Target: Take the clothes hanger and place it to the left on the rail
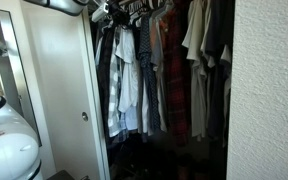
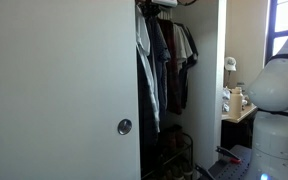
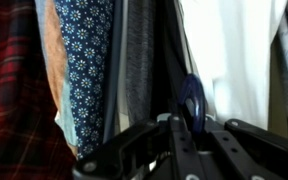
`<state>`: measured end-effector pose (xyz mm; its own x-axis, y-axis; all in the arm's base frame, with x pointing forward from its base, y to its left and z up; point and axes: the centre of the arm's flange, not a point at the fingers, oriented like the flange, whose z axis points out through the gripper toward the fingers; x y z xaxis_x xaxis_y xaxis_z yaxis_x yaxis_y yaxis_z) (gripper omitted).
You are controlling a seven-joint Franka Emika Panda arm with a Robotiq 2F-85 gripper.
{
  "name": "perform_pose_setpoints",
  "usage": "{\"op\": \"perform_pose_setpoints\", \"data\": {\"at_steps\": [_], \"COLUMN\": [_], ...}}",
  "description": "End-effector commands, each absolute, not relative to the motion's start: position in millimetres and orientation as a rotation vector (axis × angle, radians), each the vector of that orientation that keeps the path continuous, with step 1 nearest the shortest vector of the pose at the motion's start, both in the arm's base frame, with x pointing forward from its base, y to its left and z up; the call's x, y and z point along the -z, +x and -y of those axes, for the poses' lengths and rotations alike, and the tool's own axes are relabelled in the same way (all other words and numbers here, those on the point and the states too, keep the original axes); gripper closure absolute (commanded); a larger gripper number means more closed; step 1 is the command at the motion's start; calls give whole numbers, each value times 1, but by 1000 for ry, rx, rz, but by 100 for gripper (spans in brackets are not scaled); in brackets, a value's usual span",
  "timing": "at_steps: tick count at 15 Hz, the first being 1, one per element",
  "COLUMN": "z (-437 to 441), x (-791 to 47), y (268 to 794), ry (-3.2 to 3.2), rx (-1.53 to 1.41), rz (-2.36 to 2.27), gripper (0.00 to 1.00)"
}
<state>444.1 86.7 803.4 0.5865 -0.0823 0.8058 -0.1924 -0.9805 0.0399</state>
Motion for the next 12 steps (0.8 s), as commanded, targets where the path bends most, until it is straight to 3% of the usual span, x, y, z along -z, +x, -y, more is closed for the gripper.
{"op": "perform_pose_setpoints", "data": {"at_steps": [1, 12], "z": [-77, -70], "x": [-818, -824], "y": [470, 528], "ry": [2665, 2672], "rx": [-1391, -1404], "rz": [214, 221], "gripper": [97, 97]}}
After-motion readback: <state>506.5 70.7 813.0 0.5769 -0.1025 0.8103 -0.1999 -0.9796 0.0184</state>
